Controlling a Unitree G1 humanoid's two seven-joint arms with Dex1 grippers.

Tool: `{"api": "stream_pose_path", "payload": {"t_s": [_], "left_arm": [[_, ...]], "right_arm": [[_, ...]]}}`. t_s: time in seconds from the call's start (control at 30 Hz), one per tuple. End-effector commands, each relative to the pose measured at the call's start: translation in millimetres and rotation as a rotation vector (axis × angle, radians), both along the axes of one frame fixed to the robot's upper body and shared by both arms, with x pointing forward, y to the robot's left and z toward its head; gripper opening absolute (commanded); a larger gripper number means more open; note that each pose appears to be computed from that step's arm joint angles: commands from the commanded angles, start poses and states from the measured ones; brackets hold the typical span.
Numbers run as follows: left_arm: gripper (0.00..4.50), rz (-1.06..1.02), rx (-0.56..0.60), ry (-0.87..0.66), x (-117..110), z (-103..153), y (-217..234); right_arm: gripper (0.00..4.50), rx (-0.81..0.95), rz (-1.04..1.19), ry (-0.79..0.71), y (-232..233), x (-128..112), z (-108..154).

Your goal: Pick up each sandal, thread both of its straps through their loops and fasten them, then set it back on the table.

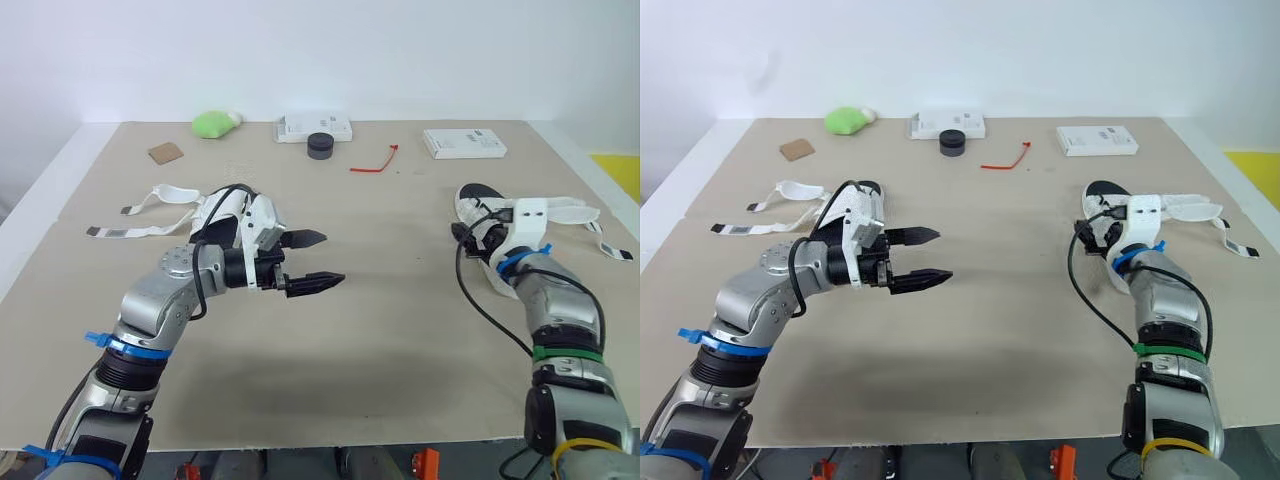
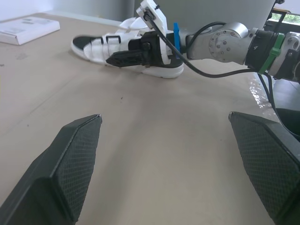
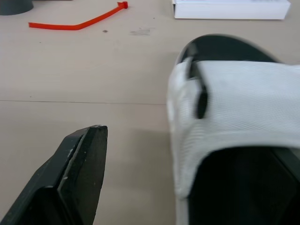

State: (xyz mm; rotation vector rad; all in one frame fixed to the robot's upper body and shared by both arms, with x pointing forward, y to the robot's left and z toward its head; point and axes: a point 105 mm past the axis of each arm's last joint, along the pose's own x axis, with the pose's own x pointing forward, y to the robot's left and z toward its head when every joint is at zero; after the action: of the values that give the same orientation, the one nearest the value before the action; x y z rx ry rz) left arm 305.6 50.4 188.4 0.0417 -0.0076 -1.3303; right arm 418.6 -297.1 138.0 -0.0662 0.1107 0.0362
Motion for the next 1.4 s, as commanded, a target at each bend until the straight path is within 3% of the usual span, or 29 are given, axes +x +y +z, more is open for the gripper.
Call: {"api": "stream_pose_path", "payload": {"t_s": [0.03,0.17,0.4,0.57,0.7,0.8,0.97,1.03,1.2,1.4], "left_arm": [[4.5,-0.009,-0.031,-0.043,-2,9,0],[4.5,0.004,-0.055,-0.039,0,11,-1],[4.5,0.045,-0.096,-0.033,3,15,4],[4.5,0.049,-0.067,-0.01,0,9,12],[4.5,0.047,-0.011,0.003,-6,3,26],[4.5,0.07,0.015,0.014,-10,1,41],[4.5,0.093,0.031,0.03,-15,1,57],[4.5,0.095,0.014,0.032,-17,7,62],[4.5,0.09,-0.059,0.037,-20,29,73],[4.5,0.102,-0.046,0.057,-23,30,76]], "right_arm": [[4.42,-0.023,-0.074,-0.02,-8,4,0],[3.35,-0.031,-0.105,-0.038,-8,6,-4],[0.06,-0.011,-0.059,-0.103,7,10,2],[0.06,0.033,-0.045,-0.12,12,12,4],[0.06,0.021,0.184,-0.169,47,7,23],[0.06,-0.079,0.615,-0.171,102,-34,39],[0.06,-0.157,1.25,0.059,158,-133,27],[0.06,-0.215,1.379,0.138,162,-153,22],[0.06,-0.356,1.56,0.217,169,-169,5],[0.06,-0.45,1.583,0.226,169,-155,-16]]}}
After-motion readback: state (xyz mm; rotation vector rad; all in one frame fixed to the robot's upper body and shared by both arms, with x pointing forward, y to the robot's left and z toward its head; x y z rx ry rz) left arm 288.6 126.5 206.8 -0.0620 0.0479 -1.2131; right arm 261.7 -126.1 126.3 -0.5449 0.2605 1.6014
